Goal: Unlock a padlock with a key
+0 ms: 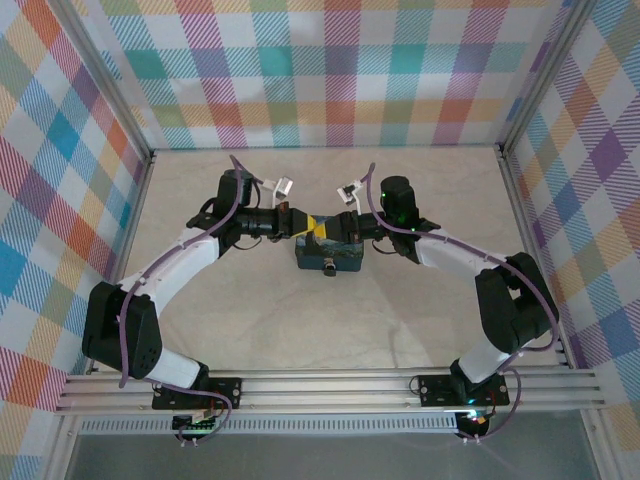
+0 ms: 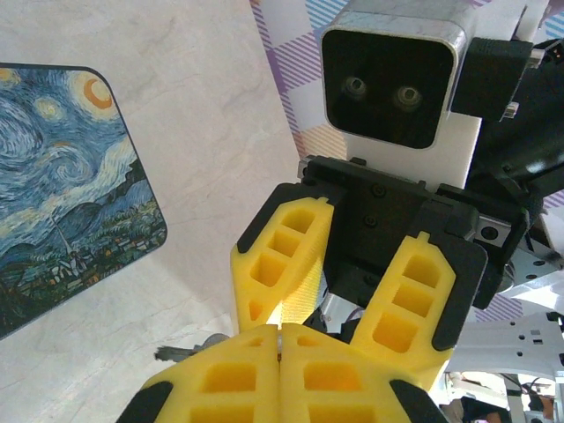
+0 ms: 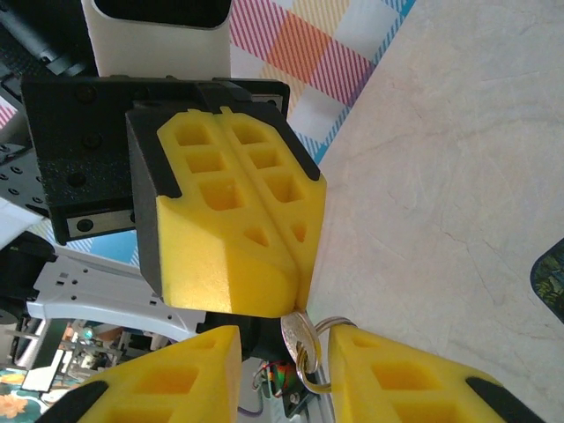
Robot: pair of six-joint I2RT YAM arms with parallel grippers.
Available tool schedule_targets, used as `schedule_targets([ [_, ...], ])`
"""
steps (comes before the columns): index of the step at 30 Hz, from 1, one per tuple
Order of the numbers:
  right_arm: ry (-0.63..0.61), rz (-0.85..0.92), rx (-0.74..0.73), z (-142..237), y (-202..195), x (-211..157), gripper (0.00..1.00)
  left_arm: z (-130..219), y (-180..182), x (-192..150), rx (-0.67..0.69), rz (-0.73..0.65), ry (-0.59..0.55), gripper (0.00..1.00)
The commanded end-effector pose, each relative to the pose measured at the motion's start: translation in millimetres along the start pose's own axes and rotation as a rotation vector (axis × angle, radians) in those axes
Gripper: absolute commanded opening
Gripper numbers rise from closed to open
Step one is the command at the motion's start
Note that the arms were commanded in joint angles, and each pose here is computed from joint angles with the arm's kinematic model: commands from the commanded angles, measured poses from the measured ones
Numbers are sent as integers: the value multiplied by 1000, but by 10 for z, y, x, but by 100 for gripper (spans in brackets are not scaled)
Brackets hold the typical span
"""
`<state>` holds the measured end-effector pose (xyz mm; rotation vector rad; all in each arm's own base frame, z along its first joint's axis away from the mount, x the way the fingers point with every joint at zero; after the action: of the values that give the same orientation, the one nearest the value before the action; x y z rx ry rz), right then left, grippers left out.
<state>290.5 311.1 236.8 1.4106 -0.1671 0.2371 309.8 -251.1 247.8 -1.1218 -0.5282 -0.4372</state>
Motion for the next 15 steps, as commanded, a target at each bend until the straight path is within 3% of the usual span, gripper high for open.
schedule_targets([
  [1,-21,28,47,11,103,60,29,-11,-64,41,-20,-29,-3,0],
  [11,-28,18,69,5,105,70,15,-6,-90,61,-29,-34,-8,0],
  [15,-34,20,71,10,123,79,19,-3,-129,70,-51,-42,-9,0],
])
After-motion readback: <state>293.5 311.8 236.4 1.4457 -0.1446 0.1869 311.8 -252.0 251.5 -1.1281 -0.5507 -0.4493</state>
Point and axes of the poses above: each hand's point on the last joint's axis, 136 mm out from that joint toward the fingers, its own z axis back along the fingers, its own y axis along the line the jaws close on, x = y × z, the point moved 2 cm from there along z, back along the fingers, and after that the axes turned 15 degrees about -z, right-handed, at the moved point
